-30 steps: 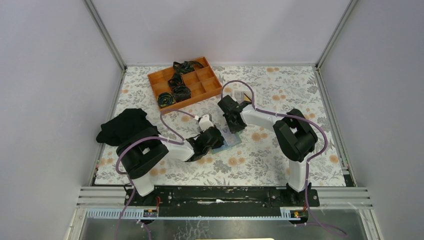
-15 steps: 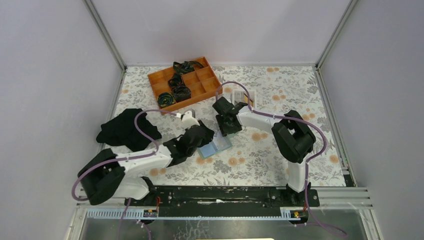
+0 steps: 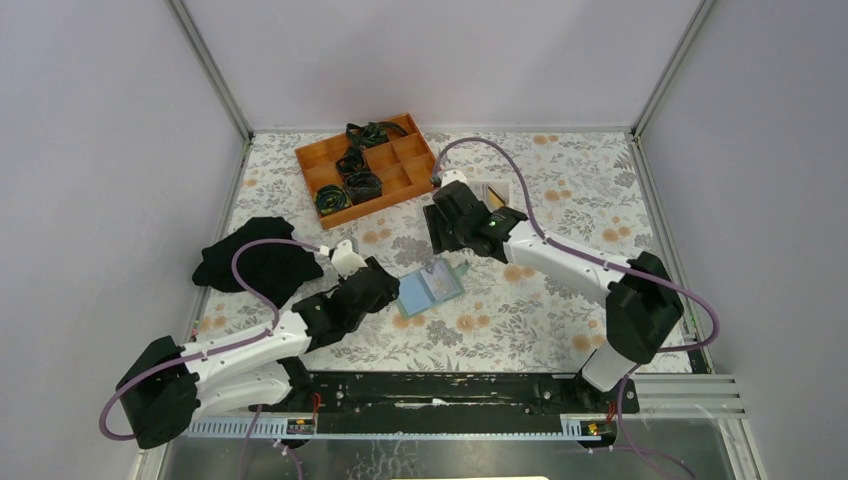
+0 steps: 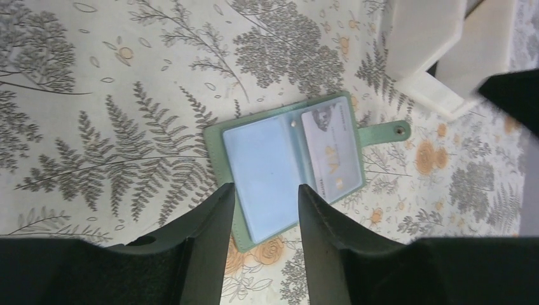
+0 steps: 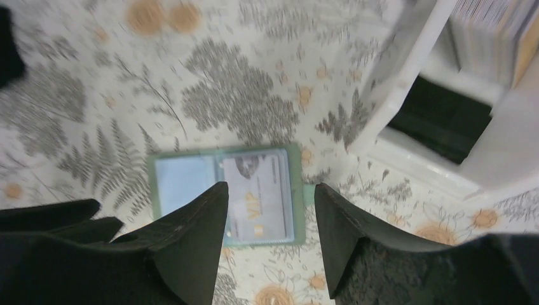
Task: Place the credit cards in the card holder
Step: Insert the credit card into the card holder, then close the card holder at the center of the board.
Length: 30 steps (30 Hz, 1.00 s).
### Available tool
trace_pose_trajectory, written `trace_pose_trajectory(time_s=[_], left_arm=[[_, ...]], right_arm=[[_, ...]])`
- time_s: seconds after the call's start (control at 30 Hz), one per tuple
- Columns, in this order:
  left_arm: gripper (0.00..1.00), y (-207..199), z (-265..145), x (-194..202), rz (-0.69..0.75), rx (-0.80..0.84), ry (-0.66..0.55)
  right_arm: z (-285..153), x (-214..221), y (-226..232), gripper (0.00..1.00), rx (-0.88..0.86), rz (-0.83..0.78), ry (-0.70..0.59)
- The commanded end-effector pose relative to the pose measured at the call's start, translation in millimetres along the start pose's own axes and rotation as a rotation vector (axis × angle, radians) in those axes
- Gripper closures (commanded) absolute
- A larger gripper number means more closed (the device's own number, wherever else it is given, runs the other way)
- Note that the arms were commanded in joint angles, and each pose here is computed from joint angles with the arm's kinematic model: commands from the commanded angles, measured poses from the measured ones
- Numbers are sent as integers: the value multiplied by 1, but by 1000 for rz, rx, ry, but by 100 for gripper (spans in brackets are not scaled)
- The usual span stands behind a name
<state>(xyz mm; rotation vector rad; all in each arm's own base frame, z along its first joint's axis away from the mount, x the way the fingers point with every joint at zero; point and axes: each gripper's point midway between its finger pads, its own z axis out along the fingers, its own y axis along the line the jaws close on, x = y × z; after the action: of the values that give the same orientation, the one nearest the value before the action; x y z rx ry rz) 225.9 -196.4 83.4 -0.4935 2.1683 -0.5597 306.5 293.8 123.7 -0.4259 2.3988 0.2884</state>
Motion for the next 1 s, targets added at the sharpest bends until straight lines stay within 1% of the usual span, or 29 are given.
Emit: trace_pose_trajectory(time_s=[0.0, 0.07, 0.1, 0.13, 0.17, 0.23, 0.27, 0.37, 0.43, 0.47, 0.5, 0.57, 0.67, 0.77, 0.87, 0.97], left_arm=[[50, 11, -2, -19, 35, -90, -66], [50, 8, -1, -25, 57, -106, -82], [50, 7, -1, -27, 65, -116, -87], [49, 7, -2, -30, 68, -127, -92], [49, 7, -2, -31, 69, -136, -94], [48, 9, -4, -31, 66, -147, -90], [48, 10, -4, -30, 67, -144, -87], [46, 15, -5, -26, 72, -138, -77], [46, 20, -6, -22, 64, -136, -65], [46, 22, -7, -18, 53, -132, -55], [46, 26, -7, -13, 40, -131, -43], [46, 29, -10, -4, 5, -116, -9], [45, 34, -10, 3, -18, -82, 3], [44, 38, -10, 5, 5, -86, 3], [44, 37, -7, 7, 33, -81, 12], [43, 37, -3, 12, 29, -93, 25]], right_arm=[[-25, -71, -4, 43, 45, 70, -299], [-32, -87, -14, 44, 105, 145, -364], [-32, -92, -24, 46, 164, 186, -387], [-32, -96, -30, 52, 190, 208, -399], [-28, -98, -33, 57, 194, 219, -393], [-24, -99, -32, 57, 167, 233, -355], [-22, -95, -30, 55, 153, 222, -334], [-18, -76, -23, 37, 106, 216, -268], [-20, -55, -20, 28, 77, 234, -221], [-22, -49, -18, 23, 56, 248, -223], [-23, -40, -17, 19, 40, 262, -215], [-28, -23, -14, 14, 7, 277, -165], [-34, 0, -10, 13, -3, 287, -131], [-37, 21, -3, 13, -28, 296, -94], [-29, 43, -1, 13, -46, 300, -50], [-18, 67, 1, 14, -63, 298, 11]])
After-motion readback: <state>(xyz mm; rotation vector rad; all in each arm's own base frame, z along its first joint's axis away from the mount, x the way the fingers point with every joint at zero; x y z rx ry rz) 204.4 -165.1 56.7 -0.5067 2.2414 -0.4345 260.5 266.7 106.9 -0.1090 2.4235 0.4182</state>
